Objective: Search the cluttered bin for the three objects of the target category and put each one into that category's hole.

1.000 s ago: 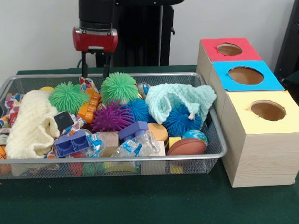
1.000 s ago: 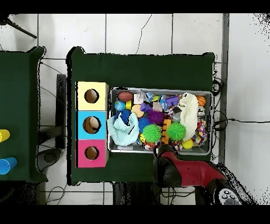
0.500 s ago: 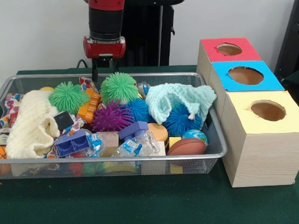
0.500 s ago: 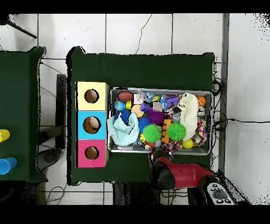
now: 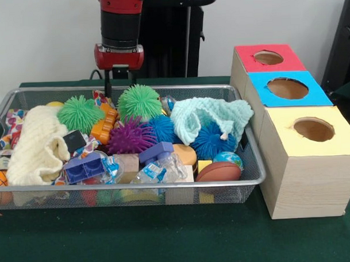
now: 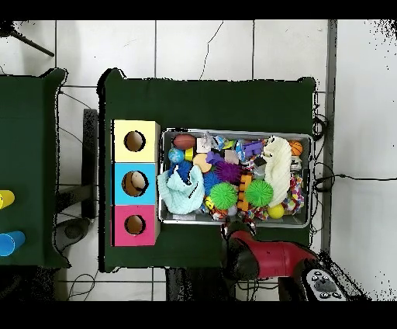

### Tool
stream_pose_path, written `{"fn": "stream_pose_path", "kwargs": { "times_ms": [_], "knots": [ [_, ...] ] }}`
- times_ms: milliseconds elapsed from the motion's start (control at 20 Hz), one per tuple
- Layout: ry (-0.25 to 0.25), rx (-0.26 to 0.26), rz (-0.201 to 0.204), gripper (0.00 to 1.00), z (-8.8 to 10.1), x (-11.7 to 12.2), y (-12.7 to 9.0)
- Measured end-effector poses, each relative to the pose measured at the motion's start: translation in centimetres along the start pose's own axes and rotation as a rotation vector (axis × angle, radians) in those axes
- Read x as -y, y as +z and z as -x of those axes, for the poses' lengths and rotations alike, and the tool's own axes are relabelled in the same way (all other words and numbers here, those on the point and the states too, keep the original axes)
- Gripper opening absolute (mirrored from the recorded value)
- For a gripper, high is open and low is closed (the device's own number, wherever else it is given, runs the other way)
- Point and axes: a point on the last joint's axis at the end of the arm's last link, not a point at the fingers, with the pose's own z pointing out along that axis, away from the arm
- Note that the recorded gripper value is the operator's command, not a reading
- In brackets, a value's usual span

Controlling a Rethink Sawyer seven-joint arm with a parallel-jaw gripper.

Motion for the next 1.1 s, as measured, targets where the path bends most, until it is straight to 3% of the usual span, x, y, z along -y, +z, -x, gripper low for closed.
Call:
{"fn": "stream_pose_path", "kwargs": {
  "times_ms": [550,1100],
  "knots": [
    [0.043,0.021,-0.025,1.0,-0.1,2.0,-2.0],
    [0.024,-0.001,-0.048,1.0,-1.2,1.8,-1.8]
  ]
}}
